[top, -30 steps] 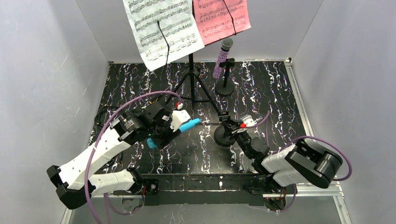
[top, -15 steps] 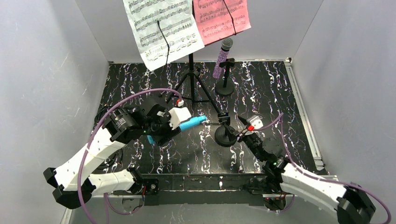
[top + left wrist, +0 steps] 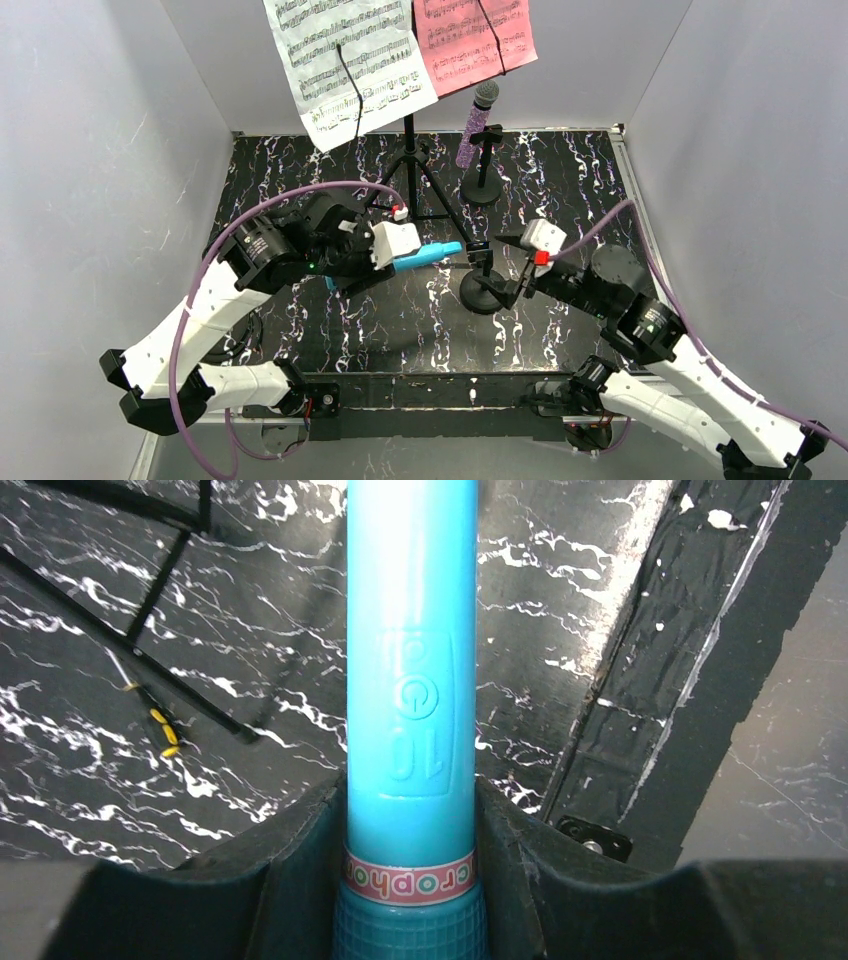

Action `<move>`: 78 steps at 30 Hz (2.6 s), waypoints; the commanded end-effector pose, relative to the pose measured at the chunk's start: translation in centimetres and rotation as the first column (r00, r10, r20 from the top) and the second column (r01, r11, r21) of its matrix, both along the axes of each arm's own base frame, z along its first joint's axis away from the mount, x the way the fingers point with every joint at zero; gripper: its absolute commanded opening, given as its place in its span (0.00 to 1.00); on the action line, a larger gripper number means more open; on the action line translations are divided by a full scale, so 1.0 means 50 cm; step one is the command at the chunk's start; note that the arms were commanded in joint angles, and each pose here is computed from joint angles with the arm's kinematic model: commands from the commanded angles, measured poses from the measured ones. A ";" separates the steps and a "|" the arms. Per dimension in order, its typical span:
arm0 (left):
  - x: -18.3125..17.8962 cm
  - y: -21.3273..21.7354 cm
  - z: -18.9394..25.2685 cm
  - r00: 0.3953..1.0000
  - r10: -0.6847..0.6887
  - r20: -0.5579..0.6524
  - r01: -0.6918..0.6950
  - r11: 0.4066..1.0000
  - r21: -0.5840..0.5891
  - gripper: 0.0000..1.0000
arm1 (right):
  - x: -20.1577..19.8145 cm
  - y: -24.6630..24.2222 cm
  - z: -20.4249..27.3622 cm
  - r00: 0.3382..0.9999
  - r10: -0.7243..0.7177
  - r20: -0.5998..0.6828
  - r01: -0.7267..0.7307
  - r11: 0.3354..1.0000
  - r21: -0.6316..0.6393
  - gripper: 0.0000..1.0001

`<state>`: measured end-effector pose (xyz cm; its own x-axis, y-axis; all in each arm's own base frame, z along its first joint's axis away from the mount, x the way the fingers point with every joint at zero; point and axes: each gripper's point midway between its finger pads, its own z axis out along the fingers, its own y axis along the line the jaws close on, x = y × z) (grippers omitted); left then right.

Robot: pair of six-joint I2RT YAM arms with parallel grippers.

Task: Pack up the instrument practice props

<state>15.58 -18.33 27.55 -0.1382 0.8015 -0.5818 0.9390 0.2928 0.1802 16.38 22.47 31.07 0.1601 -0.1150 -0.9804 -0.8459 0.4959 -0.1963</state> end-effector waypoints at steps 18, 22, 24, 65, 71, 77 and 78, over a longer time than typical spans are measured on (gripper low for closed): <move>0.018 -0.107 0.066 0.976 -0.202 0.086 0.202 0.979 0.008 0.00 | -0.040 0.117 0.039 0.909 0.415 -0.038 -0.408 0.866 -0.290 0.87; 0.012 -0.116 0.071 0.972 -0.221 0.084 0.222 0.975 -0.005 0.00 | -0.047 0.128 0.028 0.891 0.449 -0.063 -0.447 0.846 -0.291 0.82; 0.008 -0.121 0.078 0.970 -0.230 0.084 0.232 0.972 -0.020 0.00 | -0.051 0.132 0.021 0.881 0.466 -0.080 -0.468 0.833 -0.295 0.77; 0.021 0.007 0.037 0.911 0.387 0.145 -0.266 0.818 -0.511 0.96 | 0.123 -0.182 0.061 0.820 -0.573 0.004 0.553 0.790 -0.265 0.01; 0.041 0.030 -0.017 0.851 0.514 0.107 -0.368 0.729 -0.578 0.98 | 0.152 -0.241 0.028 0.682 -0.730 0.045 0.718 0.657 -0.228 0.01; 0.075 0.053 -0.063 0.776 0.619 0.122 -0.452 0.680 -0.577 0.98 | 0.196 -0.249 -0.035 0.615 -0.788 0.041 0.771 0.589 -0.244 0.01; 0.081 0.059 -0.067 0.761 0.635 0.130 -0.463 0.672 -0.578 0.98 | 0.210 -0.252 -0.049 0.611 -0.791 0.025 0.770 0.587 -0.250 0.01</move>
<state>17.76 -16.36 23.65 -0.2204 0.3087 -0.9253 0.6157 0.7798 0.1135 24.33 10.72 27.34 -0.1943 -0.4869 -0.8516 -0.3061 0.8549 -0.4189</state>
